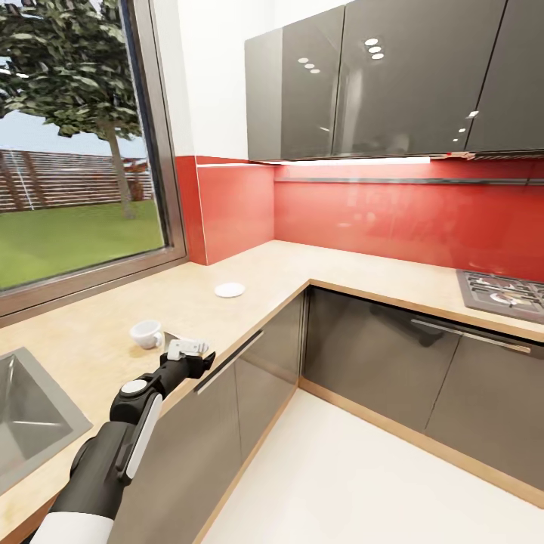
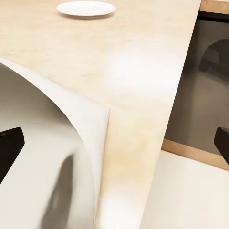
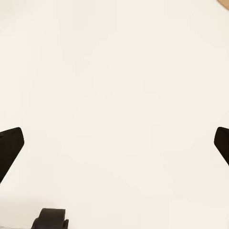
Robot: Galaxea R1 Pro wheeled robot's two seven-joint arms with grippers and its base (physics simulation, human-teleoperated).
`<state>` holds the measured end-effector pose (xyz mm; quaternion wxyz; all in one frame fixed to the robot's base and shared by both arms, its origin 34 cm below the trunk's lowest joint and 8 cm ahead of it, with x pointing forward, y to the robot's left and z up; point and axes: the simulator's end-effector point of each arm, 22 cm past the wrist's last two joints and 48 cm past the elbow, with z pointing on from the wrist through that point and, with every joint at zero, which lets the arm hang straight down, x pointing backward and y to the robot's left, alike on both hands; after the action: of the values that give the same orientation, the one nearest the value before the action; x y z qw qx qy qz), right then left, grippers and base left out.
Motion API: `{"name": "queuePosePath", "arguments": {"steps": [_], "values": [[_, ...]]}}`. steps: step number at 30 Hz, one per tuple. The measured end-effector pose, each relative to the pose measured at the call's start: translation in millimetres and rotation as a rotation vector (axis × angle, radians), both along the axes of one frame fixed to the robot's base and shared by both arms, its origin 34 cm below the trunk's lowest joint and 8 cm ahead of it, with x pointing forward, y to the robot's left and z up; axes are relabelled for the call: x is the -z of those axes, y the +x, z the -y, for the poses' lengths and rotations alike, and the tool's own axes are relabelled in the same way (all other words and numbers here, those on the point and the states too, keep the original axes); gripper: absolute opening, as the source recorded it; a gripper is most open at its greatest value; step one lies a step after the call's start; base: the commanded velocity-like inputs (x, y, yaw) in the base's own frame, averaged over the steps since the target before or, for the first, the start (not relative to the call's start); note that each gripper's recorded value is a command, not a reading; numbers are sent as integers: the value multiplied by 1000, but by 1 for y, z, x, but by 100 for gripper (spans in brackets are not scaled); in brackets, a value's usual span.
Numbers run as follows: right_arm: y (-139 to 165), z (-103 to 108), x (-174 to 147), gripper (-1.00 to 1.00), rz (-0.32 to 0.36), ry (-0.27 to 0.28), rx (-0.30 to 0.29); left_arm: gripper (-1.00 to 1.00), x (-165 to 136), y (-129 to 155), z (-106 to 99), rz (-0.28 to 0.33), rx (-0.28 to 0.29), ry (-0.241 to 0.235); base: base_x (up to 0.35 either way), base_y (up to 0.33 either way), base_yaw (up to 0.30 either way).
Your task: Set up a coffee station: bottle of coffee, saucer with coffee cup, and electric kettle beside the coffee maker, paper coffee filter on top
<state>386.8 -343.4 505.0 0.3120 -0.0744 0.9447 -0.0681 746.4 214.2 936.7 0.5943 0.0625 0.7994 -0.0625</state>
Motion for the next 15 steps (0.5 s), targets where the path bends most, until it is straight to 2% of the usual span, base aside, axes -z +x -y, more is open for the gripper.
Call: {"name": "queuePosePath", "arguments": {"steps": [8, 15], "values": [[0, 0, 0, 100, 0, 0, 0, 100, 0, 0, 0, 0, 0, 0, 78, -55, 0], [0, 0, 0, 100, 0, 0, 1, 100, 0, 0, 0, 0, 0, 0, 18, -13, 0]]}}
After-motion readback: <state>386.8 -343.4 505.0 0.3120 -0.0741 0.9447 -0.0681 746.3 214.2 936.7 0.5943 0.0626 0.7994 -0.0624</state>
